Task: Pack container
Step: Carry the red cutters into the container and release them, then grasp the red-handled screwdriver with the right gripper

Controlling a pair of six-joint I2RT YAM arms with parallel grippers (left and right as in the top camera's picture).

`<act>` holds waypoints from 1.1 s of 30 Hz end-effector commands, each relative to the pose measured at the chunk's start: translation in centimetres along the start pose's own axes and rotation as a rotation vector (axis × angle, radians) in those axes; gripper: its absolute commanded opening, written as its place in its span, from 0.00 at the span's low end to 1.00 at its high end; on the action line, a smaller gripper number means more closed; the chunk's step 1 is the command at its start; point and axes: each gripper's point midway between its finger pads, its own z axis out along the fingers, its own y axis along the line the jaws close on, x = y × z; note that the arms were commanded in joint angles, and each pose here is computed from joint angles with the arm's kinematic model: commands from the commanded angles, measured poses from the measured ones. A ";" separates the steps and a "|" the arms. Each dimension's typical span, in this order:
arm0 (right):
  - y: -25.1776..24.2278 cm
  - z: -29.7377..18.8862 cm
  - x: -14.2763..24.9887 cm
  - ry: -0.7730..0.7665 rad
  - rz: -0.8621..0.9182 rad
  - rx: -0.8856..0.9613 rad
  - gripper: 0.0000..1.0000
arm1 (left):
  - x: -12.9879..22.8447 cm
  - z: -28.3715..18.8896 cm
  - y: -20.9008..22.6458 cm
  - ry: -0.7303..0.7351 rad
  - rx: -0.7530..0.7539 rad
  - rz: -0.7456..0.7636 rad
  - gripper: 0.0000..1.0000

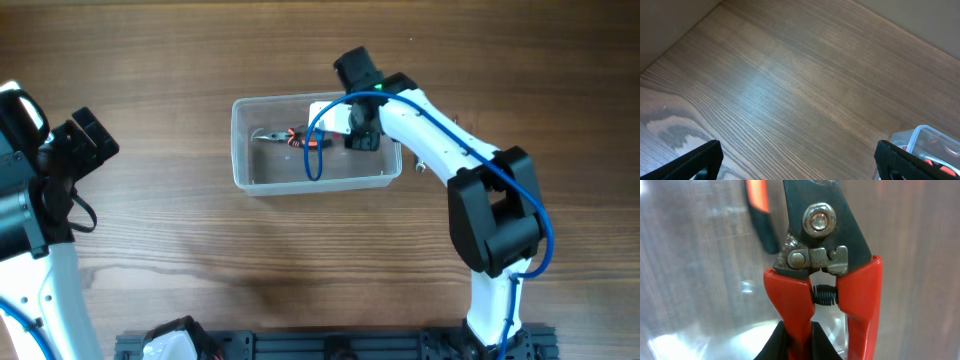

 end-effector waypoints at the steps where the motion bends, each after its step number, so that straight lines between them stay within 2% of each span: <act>1: -1.4 -0.3 -1.0 -0.107 0.035 0.015 0.04 | -0.2 -0.3 0.2 -0.013 -0.006 -0.017 1.00; 6: -2.5 -0.2 -0.9 -0.177 0.088 0.018 0.04 | -0.2 -0.3 0.2 -0.013 -0.006 -0.017 1.00; 11: -2.1 0.6 -0.5 -0.163 0.100 -0.004 0.05 | -0.2 -0.3 0.2 -0.013 -0.006 -0.017 1.00; 14: -2.5 0.2 -0.5 -0.159 0.196 0.007 0.24 | -0.2 -0.3 0.2 -0.013 -0.006 -0.017 1.00; 16: -3.0 -1.1 -0.5 -0.154 0.294 0.021 0.24 | -0.2 -0.3 0.2 -0.013 -0.006 -0.017 1.00; 18: -3.7 -4.7 -0.9 -0.184 0.381 0.052 0.39 | -0.2 -0.3 0.2 -0.013 -0.006 -0.017 1.00; 20: -4.0 -8.8 -1.2 -0.217 0.378 0.095 0.38 | -0.2 -0.3 0.2 -0.013 -0.006 -0.017 1.00; 23: -4.2 -17.6 -1.4 -0.305 0.393 0.216 0.35 | -0.2 -0.3 0.2 -0.013 -0.006 -0.017 1.00; 26: -4.4 -26.4 -0.3 -0.425 0.599 0.375 0.42 | -0.2 -0.3 0.2 -0.013 -0.006 -0.017 1.00; 28: -4.0 -30.8 1.6 -0.509 0.778 0.425 0.42 | -0.2 -0.3 0.2 -0.013 -0.006 -0.017 1.00; 29: -3.8 -31.6 2.7 -0.517 0.842 0.430 0.44 | -0.2 -0.3 0.2 -0.013 -0.006 -0.017 1.00; 31: -3.3 -31.7 5.5 -0.492 1.011 0.410 0.60 | -0.2 -0.3 0.2 -0.013 -0.006 -0.017 1.00; 33: -2.8 -29.4 8.9 -0.411 1.238 0.349 0.60 | -0.2 -0.3 0.2 -0.013 -0.006 -0.017 1.00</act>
